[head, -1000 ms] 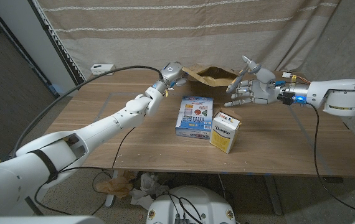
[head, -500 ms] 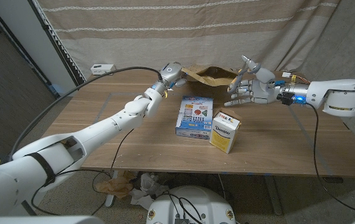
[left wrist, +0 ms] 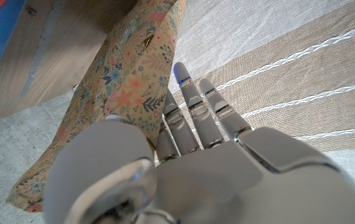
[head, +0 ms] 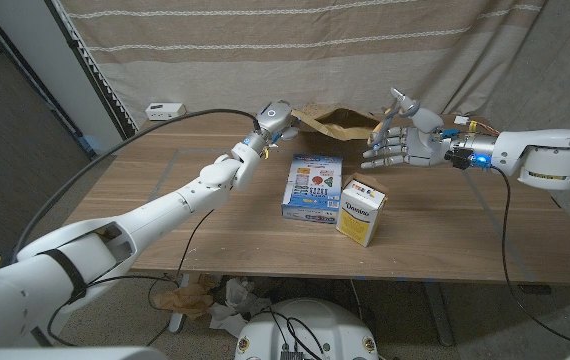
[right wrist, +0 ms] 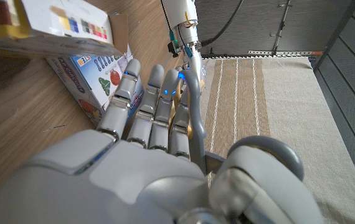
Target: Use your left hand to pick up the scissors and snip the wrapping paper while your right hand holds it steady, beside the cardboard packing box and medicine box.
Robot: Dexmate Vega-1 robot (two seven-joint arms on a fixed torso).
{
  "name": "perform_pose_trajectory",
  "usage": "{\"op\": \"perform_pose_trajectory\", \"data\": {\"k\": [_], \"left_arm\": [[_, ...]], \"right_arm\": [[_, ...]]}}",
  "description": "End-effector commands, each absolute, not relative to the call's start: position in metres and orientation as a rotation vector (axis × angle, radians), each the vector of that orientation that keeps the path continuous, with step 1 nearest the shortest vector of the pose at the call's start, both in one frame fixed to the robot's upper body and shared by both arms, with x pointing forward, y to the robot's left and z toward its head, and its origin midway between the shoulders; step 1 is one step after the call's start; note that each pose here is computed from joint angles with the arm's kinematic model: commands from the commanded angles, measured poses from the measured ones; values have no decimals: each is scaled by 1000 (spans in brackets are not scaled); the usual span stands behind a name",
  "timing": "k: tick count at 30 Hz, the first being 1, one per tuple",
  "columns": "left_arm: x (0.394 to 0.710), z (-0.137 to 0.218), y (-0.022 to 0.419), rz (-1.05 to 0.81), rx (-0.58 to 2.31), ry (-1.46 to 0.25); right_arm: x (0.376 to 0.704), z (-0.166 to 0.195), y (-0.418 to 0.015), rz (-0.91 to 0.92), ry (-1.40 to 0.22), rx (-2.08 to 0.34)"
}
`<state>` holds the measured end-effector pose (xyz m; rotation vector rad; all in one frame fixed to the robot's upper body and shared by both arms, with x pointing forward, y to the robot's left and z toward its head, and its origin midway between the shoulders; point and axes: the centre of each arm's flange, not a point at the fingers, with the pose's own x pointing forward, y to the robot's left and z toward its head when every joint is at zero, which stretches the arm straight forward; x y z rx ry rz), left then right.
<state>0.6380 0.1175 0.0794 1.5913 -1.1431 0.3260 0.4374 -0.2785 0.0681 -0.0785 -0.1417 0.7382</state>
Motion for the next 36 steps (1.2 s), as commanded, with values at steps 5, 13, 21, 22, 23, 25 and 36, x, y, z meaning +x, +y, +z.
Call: {"op": "perform_pose_trajectory", "data": {"k": [5,13,21,22,23,25,36], "left_arm": [[639,79,118,319,1599,-1131],[641,78,117,310,1600,-1130],[639,76,116,306,1597,-1129],[638,76,116,304,1596,-1128],[638,75,116,304,1597,-1127],[637,74,116,303,1595,-1126],[630,71,118,308,1595,-1113]], "right_arm": [[443,68,-279,730,-155,-53],[443,67,-281,711,-163,-25],[443,62,-284,688,-162,3],[443,62,-284,688,-164,2],[442,62,-285,687,-163,5],[441,61,-285,683,-163,7],[439,58,-288,663,-180,17]]}}
